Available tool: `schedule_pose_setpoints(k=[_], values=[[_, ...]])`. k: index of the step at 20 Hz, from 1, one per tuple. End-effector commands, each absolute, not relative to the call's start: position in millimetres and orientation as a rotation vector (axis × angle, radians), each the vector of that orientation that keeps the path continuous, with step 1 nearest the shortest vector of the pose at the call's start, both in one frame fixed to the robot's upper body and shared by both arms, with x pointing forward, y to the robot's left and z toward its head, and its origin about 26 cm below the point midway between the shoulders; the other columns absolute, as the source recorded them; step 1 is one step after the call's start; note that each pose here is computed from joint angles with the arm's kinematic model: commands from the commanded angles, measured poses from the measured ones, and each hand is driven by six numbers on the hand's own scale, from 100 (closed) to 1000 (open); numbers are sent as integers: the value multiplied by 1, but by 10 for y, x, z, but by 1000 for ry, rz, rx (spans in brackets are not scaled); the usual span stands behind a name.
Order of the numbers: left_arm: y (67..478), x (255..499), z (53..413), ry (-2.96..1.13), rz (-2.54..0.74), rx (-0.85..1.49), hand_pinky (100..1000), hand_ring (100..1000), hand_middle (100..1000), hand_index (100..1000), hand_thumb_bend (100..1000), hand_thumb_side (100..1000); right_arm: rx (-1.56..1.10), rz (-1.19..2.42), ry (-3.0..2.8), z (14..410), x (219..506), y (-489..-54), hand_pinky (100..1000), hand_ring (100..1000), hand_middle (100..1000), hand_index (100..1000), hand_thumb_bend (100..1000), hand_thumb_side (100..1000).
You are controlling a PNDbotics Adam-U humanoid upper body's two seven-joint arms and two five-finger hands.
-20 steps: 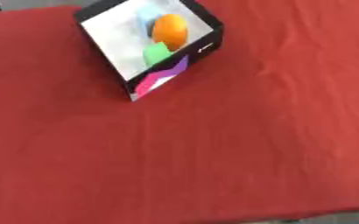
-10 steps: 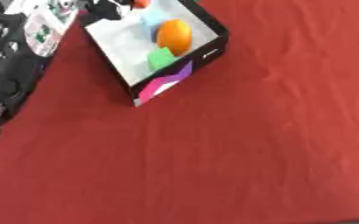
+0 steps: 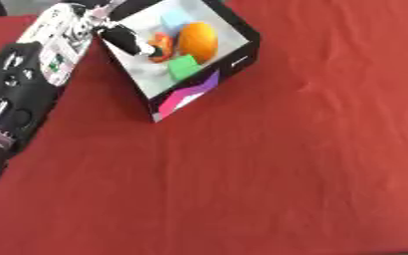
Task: Pick up objects on the table and place them in the box.
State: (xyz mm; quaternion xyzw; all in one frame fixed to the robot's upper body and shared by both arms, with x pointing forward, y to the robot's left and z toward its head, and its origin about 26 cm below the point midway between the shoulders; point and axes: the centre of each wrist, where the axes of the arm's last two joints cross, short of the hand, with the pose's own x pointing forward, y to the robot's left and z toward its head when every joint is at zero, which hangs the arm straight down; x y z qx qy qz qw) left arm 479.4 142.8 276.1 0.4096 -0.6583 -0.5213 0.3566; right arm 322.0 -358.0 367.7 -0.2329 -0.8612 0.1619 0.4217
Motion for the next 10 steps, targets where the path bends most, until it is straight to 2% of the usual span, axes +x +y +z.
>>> schedule_pose_setpoints(k=[1, 4, 6, 10], values=[[1605, 4615, 3205, -1889, -1172, 1090, 816, 716, 719, 865, 432, 410, -631, 411, -2193, 3815, 3114, -3612, 916, 760, 718, 809, 441, 453], [1822, 4278, 3530, -2103, -941, 929, 812, 704, 695, 836, 360, 422, -640, 394, -2196, 3801, 3087, -3649, 917, 762, 720, 810, 439, 454], [2057, 3960, 3696, -2242, -768, 806, 815, 712, 700, 814, 329, 417, -649, 384, -2192, 3770, 3070, -3675, 917, 763, 721, 810, 433, 455], [2443, 3387, 3692, -2386, -545, 661, 817, 718, 716, 810, 313, 440, -656, 347, -2189, 3693, 3043, -3722, 918, 763, 721, 810, 414, 457]])
